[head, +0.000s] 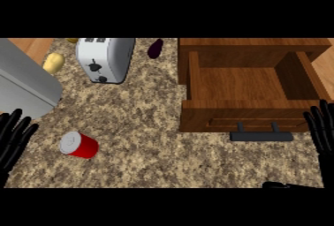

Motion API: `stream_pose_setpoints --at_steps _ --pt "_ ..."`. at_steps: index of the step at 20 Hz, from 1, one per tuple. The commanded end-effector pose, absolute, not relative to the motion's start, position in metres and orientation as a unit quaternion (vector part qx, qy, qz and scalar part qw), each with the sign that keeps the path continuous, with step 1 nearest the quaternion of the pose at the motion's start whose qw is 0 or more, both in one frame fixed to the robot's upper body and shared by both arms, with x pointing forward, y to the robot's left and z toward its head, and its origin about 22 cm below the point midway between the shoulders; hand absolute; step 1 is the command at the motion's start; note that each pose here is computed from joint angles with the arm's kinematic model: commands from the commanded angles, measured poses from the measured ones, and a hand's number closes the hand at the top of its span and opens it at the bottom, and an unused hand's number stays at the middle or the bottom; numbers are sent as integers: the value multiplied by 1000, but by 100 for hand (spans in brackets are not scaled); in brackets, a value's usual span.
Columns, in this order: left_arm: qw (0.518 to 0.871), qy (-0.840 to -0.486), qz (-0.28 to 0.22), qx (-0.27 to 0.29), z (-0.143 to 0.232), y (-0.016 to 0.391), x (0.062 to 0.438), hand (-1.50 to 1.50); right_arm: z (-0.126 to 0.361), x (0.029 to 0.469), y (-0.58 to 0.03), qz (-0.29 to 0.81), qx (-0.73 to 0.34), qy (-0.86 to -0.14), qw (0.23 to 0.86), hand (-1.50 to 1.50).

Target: Pick up the can, place it into the drawer and close the drawer

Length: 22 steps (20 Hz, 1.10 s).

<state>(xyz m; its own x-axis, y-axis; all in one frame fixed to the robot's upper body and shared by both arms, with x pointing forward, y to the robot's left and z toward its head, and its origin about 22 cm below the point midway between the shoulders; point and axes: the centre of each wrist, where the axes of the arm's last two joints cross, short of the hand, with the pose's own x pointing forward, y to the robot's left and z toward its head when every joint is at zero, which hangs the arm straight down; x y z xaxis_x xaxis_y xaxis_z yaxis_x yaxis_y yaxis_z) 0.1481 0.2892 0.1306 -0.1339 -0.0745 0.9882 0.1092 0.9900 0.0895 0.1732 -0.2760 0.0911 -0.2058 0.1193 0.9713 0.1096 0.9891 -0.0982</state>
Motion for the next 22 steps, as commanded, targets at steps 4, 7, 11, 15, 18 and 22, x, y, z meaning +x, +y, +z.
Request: stream_pose_setpoints --at_steps 4,7,11,15,18,22 --pt "667 -743 -58 1 103 286 170 -150 69 179 -287 8 -67 -774 630 -150" --pt "674 -737 -56 6 101 288 174 -150 78 156 -292 7 -70 -775 627 -150" --pt "678 -733 -57 -2 74 296 180 -150 96 162 -297 11 -69 -773 631 -150" --pt "684 -728 -54 3 65 295 187 -150 63 165 -294 1 -69 -779 624 -150" --pt "681 -730 -53 12 63 292 202 -150 83 165 -299 3 -72 -777 625 -150" --pt "690 -722 -41 18 49 305 190 -150 86 169 -300 9 -75 -781 620 -150"
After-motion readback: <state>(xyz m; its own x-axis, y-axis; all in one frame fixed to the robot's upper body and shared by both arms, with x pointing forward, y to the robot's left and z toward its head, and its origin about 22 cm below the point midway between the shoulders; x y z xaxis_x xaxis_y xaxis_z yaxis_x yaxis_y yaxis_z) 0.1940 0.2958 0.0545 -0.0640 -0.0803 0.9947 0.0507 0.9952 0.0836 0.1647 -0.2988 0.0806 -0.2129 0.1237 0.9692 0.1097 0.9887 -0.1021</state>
